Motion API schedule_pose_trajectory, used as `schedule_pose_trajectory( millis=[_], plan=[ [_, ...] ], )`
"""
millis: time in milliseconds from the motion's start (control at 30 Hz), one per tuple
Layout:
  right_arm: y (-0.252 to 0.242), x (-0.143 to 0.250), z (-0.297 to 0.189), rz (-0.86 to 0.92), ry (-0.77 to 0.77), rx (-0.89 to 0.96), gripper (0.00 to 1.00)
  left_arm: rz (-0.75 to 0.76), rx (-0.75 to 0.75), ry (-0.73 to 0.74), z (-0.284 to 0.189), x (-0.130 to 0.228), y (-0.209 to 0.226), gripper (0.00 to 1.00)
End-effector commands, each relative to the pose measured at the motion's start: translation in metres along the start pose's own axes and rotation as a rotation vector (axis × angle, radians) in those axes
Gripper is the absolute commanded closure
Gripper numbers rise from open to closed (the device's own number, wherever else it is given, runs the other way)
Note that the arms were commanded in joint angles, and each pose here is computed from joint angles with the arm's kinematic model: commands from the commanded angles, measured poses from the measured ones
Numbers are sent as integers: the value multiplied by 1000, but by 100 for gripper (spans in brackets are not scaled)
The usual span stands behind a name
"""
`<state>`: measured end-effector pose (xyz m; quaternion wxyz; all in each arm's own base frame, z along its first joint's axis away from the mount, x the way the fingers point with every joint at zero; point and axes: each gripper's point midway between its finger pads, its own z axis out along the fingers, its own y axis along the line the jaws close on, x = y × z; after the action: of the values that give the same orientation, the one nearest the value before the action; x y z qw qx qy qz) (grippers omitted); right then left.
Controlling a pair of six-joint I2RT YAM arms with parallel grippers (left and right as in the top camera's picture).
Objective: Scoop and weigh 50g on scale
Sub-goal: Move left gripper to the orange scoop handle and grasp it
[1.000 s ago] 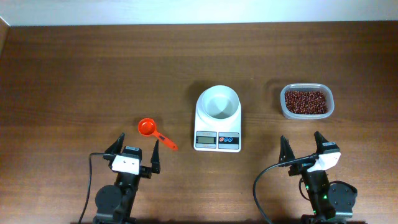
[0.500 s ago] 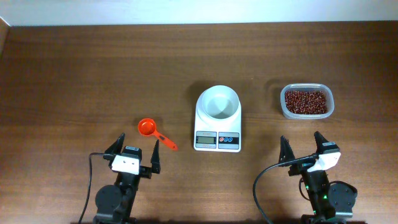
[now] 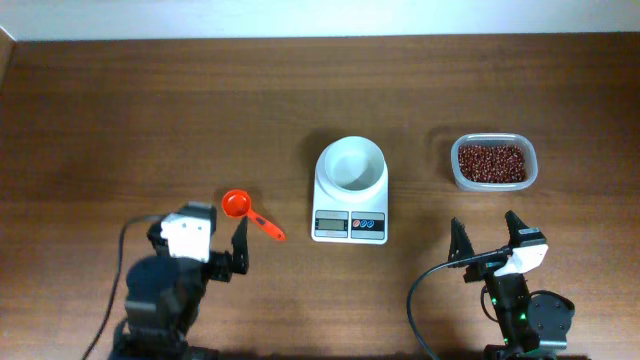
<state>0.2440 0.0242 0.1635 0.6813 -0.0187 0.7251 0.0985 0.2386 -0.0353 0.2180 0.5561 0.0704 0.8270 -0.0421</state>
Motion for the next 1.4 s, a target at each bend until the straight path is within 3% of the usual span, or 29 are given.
schedule_pose_trajectory(
  millis=[0,100,133,867,967,1100,1167,1367],
  plan=[
    [1,3,0,4,7,-4,1,-18,33,69,-2,-38,-4,1],
    [1,3,0,4,8,-4,1,-22,195,72,-8,-101,-30,2],
    [1,3,0,4,8,-4,1,-20,217,58,-6,-105,-34,1],
    [1,3,0,4,8,-4,1,-83,217,199,0,-75,-35,1],
    [1,3,0,4,8,-4,1,-316,-11,257,14,-63,-1,1],
    [1,3,0,4,8,-4,1,-388,-103,378,34,-48,10,1],
    [1,3,0,4,8,-4,1,-457,-249,515,47,-30,26,3],
    [1,3,0,4,8,-4,1,-561,-359,812,98,43,24,12]
  ],
)
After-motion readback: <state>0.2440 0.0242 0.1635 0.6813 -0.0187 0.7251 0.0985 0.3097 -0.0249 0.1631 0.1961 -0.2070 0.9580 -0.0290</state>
